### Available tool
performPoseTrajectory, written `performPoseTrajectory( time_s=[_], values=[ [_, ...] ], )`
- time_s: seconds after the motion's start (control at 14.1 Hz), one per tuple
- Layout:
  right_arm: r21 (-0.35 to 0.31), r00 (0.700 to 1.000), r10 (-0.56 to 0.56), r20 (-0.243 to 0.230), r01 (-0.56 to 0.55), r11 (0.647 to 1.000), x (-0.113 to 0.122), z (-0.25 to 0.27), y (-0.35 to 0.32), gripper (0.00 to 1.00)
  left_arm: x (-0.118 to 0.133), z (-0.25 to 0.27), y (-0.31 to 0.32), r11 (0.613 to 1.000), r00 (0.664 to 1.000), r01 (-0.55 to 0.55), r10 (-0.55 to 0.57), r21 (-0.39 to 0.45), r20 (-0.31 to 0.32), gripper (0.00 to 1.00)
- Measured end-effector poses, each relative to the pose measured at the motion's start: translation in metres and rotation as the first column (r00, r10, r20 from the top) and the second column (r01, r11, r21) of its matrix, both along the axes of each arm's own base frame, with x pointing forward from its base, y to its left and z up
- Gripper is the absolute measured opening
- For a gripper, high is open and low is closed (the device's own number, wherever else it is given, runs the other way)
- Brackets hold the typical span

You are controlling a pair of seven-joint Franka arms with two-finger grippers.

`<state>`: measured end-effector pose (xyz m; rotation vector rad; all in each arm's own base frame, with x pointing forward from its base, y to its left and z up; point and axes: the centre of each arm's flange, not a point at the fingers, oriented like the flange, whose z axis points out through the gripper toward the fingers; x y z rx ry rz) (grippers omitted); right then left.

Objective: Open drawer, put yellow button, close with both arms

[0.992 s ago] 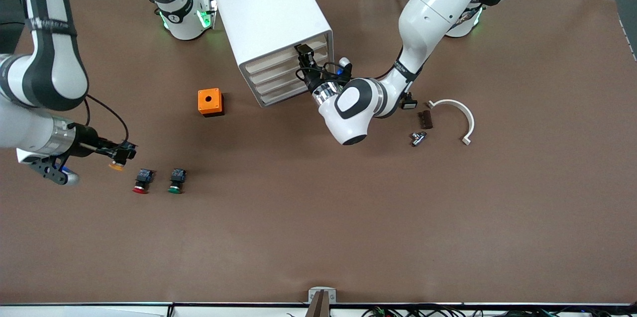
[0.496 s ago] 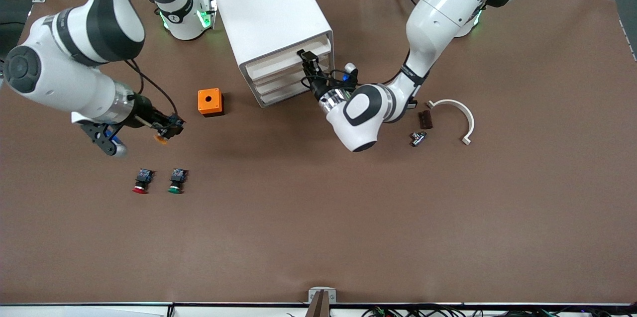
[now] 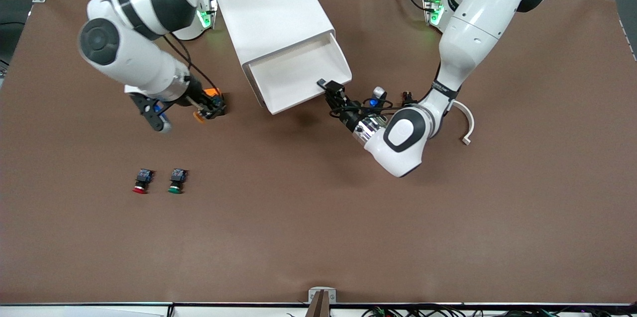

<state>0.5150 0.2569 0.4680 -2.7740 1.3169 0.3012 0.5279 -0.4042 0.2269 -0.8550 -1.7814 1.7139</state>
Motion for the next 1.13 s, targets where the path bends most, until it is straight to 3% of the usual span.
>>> performPoseTrajectory(
  time_s=[0.21, 0.43, 0.71, 0.85, 0.99, 1.13],
  values=[
    [-0.039, 0.999, -0.04, 0.012, 0.04, 0.998, -0.022, 0.003, 0.044, 0.41, 0.014, -0.002, 0.021, 0.999, 0.999, -0.034, 0.034, 0.005, 0.003, 0.11],
    [-0.036, 0.996, -0.086, 0.028, 0.087, 0.996, -0.04, 0.015, 0.081, 0.41, 0.016, -0.004, 0.025, 0.999, 0.999, -0.038, 0.038, -0.007, 0.014, 0.22],
    [-0.019, 0.989, -0.139, 0.057, 0.14, 0.99, -0.062, 0.021, 0.122, 0.41, 0.02, -0.008, 0.031, 0.994, 0.993, -0.033, 0.045, -0.104, 0.11, 0.64],
    [-0.01, 0.984, -0.166, 0.07, 0.167, 0.986, -0.071, 0.012, 0.145, 0.41, 0.032, -0.001, 0.039, 0.986, 0.982, -0.038, 0.067, -0.161, 0.174, 0.82],
    [-0.017, 0.981, -0.175, 0.08, 0.177, 0.984, -0.083, -0.005, 0.17, 0.41, 0.048, 0.011, 0.051, 0.966, 0.954, -0.029, 0.104, -0.259, 0.282, 1.0],
    [-0.027, 0.98, -0.182, 0.082, 0.185, 0.982, -0.092, -0.024, 0.191, 0.41, 0.065, 0.027, 0.061, 0.93, 0.898, 0.016, 0.148, -0.368, 0.414, 1.0]
  ],
)
